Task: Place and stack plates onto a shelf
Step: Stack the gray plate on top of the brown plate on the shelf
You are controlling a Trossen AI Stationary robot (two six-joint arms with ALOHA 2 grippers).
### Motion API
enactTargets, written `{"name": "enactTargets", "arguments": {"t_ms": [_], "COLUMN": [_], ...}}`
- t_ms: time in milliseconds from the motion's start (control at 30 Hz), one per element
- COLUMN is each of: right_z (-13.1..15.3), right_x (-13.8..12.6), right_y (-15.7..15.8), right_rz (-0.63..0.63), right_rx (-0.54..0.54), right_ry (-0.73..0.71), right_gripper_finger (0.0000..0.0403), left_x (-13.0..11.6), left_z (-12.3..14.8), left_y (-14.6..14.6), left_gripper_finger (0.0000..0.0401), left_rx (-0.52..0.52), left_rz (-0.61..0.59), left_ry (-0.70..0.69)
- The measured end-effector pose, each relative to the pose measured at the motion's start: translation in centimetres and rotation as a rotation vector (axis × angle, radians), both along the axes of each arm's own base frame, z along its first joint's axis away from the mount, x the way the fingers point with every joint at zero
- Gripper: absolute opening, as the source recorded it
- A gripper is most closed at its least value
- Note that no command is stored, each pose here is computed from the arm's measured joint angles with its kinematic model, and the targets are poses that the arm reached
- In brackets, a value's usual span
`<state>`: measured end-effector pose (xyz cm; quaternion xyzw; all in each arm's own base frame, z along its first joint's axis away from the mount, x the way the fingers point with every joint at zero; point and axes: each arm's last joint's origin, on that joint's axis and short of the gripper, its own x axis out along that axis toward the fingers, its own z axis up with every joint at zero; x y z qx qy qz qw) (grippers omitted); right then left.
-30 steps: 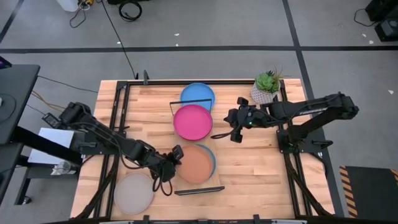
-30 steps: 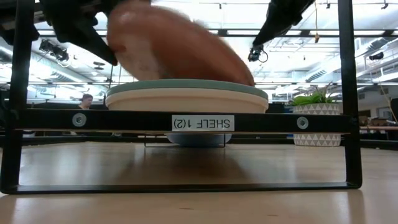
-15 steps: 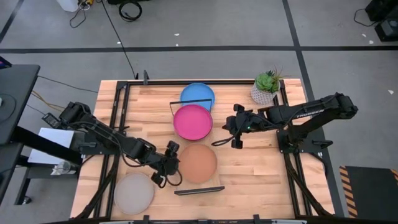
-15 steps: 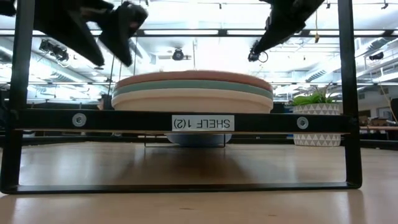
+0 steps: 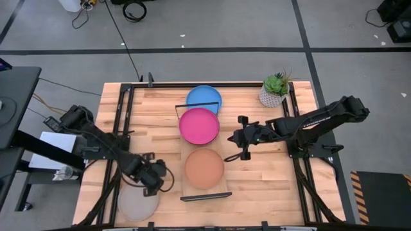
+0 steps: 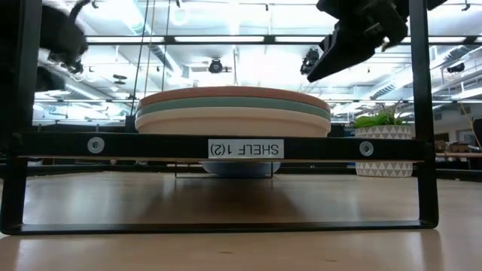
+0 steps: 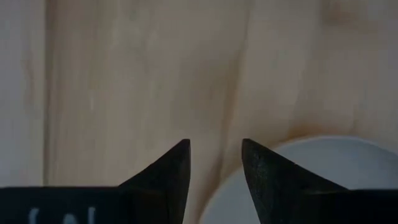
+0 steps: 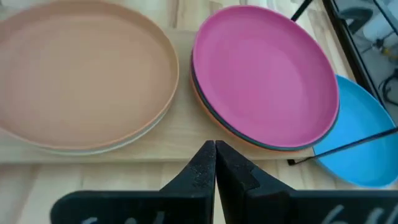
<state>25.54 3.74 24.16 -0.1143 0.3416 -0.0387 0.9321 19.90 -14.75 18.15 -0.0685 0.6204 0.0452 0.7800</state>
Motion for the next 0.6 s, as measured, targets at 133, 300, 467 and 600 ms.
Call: {"name": "enactTargets", "arguments": {"t_ms": [133, 300, 467, 600], "right_z": [0.0, 0.2, 0.1, 0.1], "right_x": [0.1, 0.3, 0.3, 0.3], "right_y": [0.0, 0.2, 0.2, 0.2], "right_rz": [0.028, 0.079, 0.088, 0.092], "right_rx": [-0.014, -0.004, 0.002, 0.006], "right_ry": [-0.022, -0.043, -0.037, -0.037], "right_gripper_finger": [0.0018, 0.0018, 0.0018, 0.0018], "left_x": [-1.2, -1.5, -1.5, -1.5], "left_z": [-1.5, -2.4, -2.4, -2.4], "left_y": [0.2, 0.2, 0.3, 0.2], "left_gripper_finger": [0.0141, 0.0133, 0.0132, 0.0132], "left_rx": [-0.018, -0.052, -0.059, -0.093], "left_rz": [0.011, -0.058, -0.062, -0.039], "left_ry": [0.08, 0.081, 0.084, 0.105]}}
